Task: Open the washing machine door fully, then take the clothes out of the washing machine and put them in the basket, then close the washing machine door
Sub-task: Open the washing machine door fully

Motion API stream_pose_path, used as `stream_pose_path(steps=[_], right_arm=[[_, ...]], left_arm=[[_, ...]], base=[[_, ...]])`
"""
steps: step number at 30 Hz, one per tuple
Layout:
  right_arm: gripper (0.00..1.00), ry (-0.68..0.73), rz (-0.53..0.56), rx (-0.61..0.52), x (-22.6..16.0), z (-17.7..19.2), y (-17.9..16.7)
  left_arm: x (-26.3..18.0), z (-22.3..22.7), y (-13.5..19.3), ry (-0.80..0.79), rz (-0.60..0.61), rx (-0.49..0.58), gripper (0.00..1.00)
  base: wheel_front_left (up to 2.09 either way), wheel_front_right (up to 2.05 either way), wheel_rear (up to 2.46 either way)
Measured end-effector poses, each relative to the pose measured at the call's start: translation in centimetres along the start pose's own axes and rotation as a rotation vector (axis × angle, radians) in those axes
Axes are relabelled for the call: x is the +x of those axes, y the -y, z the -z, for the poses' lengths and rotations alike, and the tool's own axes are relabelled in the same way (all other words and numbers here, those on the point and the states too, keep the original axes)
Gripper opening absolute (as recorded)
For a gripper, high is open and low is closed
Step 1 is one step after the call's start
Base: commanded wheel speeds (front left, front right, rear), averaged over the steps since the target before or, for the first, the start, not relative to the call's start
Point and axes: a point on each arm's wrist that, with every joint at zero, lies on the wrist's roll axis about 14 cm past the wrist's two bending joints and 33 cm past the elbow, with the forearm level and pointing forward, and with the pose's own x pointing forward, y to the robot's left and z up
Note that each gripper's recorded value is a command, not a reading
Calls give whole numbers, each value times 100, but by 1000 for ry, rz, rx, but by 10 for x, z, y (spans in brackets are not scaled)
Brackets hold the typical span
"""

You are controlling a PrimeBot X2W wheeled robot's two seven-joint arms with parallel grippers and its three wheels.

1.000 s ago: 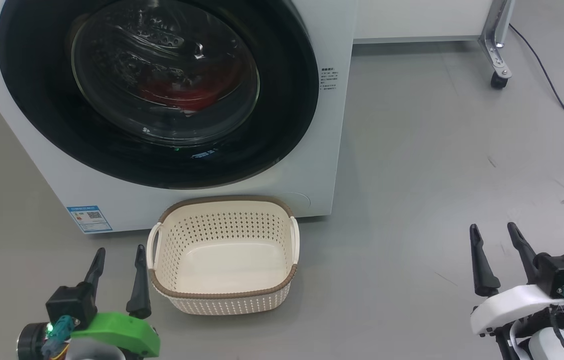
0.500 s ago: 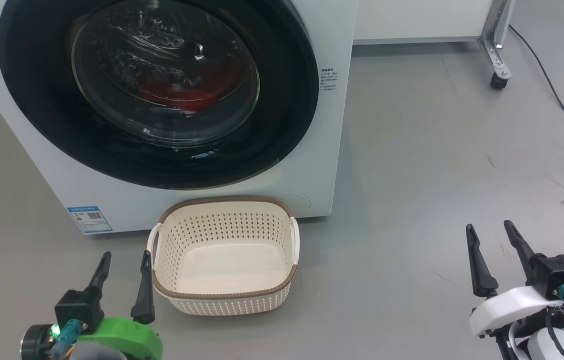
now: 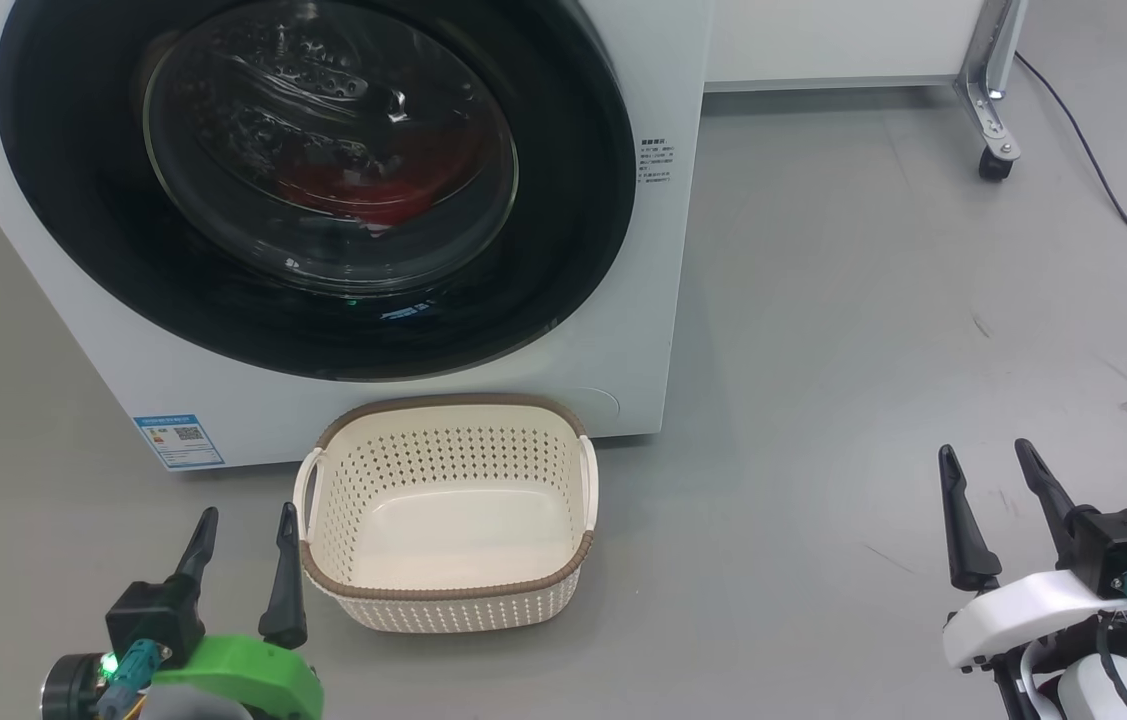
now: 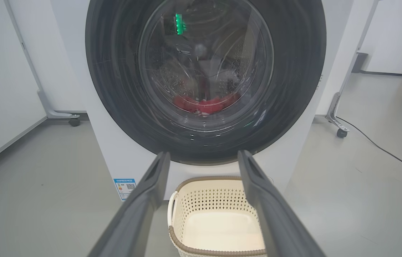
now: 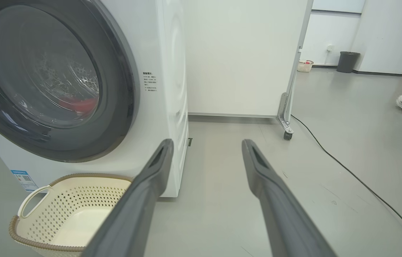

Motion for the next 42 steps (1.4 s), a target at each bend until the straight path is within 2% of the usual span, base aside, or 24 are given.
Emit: stream_pose_path(steps=[2, 3, 4, 19, 23, 36, 42], right_arm=[[100, 1, 3, 2, 0, 0, 1], [46, 3, 7, 4, 0, -1, 2], [0, 4, 9, 5, 0, -1, 2], [0, -12, -11, 42, 0, 5, -2], [0, -13, -5, 102, 1, 6, -2], [0, 15, 74, 454, 27, 5, 7], [0, -20, 106, 672, 50, 13, 8]], left_arm=[[0, 0, 0, -1, -1, 0, 100], [0, 1, 0, -2, -1, 0, 100], [0, 1, 0, -2, -2, 0, 100], [1, 4, 0, -12, -2, -1, 100], [2, 5, 0, -15, -1, 3, 100], [21, -1, 6, 4, 21, 10, 100], [31, -1, 4, 7, 19, 12, 100]], base=[[0, 0, 0], [0, 0, 0], [0, 0, 0], [0, 0, 0], [0, 0, 0], [0, 0, 0], [0, 0, 0]])
